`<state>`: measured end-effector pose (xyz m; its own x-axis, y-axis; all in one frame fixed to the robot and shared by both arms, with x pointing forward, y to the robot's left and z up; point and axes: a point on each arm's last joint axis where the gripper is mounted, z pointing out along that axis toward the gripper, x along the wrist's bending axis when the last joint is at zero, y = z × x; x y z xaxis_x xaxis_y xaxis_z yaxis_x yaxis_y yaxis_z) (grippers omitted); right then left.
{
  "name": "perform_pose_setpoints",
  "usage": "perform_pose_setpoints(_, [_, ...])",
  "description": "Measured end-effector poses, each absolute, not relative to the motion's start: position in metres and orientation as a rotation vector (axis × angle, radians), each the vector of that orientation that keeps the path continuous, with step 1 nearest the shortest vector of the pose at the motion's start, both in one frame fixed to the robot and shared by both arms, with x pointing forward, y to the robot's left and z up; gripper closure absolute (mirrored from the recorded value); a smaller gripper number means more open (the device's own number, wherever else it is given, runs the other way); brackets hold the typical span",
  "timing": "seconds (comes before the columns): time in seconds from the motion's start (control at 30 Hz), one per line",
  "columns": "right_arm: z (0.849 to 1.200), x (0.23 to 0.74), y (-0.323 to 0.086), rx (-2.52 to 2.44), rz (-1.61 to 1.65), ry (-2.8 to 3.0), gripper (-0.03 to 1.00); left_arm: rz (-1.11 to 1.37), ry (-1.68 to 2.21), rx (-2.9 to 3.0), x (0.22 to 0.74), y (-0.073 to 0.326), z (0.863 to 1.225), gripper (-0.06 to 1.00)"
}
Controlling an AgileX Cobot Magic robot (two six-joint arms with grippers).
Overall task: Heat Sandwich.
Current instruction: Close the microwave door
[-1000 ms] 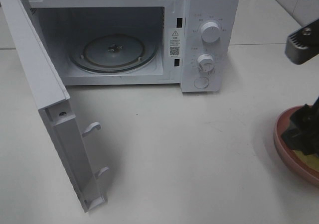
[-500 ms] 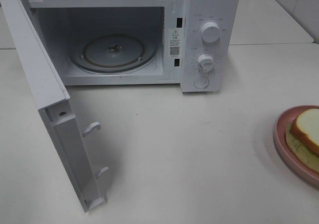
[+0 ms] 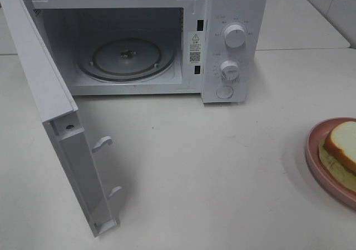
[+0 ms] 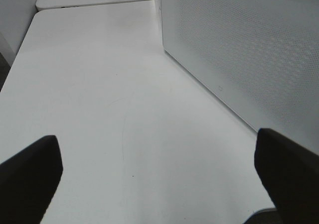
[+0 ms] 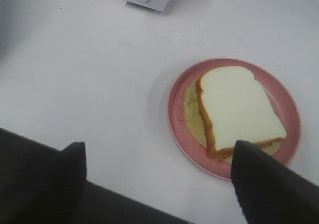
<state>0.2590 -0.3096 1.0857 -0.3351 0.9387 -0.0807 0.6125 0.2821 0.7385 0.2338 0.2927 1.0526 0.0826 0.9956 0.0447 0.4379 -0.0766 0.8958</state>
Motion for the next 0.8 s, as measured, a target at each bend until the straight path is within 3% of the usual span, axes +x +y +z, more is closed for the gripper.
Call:
perform_pose_setpoints(0.33, [1.058,0.24,-0.313,1.493,0.891,1.885,0.2,0.95,1.449,1.619,0.234,0.293,1.053,-0.05])
perform_pose_setpoints(0.8, [1.048,0.231,-0.313,1.554,0.922,1.647,0.2,0.95,1.449,1.619,0.234,0.293,1.053,-0.05])
